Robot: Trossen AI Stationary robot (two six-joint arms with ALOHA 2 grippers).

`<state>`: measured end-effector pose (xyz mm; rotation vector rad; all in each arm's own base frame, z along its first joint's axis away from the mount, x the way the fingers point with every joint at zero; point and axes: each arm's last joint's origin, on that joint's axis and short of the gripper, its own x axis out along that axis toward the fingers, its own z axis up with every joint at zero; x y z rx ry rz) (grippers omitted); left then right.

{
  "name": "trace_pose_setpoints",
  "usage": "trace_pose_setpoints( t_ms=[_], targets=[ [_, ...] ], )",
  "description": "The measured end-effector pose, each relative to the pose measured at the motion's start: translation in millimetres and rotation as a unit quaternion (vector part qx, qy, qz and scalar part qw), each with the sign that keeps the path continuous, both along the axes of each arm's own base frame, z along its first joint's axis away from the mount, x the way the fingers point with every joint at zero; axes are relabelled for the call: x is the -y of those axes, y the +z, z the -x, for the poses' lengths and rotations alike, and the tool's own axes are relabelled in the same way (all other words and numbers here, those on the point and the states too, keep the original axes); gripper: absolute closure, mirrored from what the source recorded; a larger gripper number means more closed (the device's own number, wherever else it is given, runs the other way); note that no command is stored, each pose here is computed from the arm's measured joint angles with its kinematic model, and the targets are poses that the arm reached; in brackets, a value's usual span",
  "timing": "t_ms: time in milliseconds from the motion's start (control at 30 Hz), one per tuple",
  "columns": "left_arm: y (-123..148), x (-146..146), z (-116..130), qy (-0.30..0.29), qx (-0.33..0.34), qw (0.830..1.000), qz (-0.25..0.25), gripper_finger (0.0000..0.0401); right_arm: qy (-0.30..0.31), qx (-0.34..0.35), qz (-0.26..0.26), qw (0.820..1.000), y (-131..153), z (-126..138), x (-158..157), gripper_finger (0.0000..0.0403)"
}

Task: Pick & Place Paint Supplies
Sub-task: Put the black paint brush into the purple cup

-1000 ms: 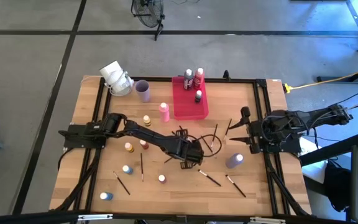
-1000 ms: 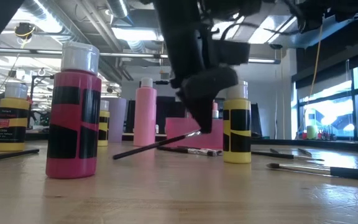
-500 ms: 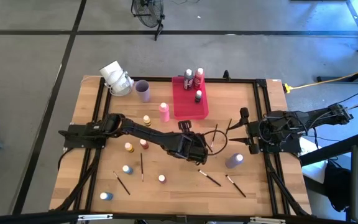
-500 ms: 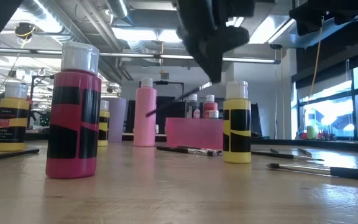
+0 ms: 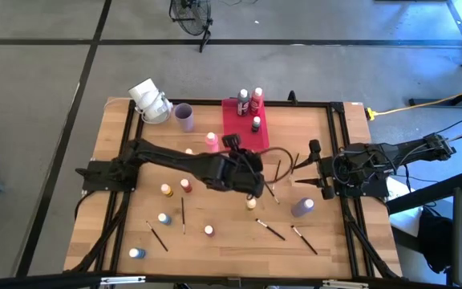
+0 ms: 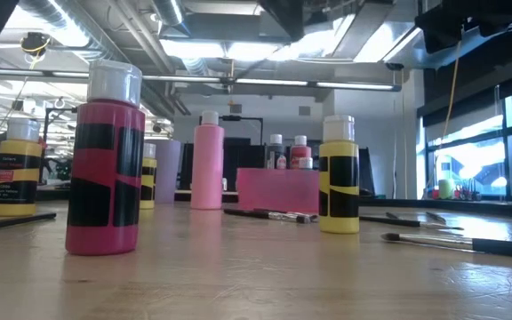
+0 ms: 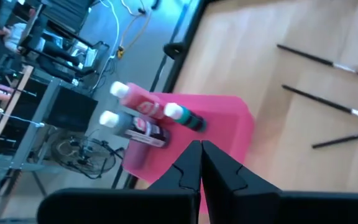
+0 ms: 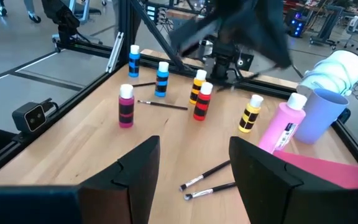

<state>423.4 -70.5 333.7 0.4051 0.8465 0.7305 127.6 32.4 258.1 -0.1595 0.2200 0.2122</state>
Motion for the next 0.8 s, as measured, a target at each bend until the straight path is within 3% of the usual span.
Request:
trace_pose_setpoints(
  t_ms=[333, 800],
  targets=[
    [58.5, -20.9, 40.1, -0.015, 0.028, 0.999, 0.01, 0.0399, 0.0, -0.018, 0.005, 1.0, -5.0, -9.7, -2.6, 0.0206],
    [110.2, -77.9, 109.2, 0.078, 0.07, 0.994, 0.008, 0.0399, 0.003, -0.032, 0.007, 0.999, -8.9, -16.1, -4.5, 0.0206]
  ],
)
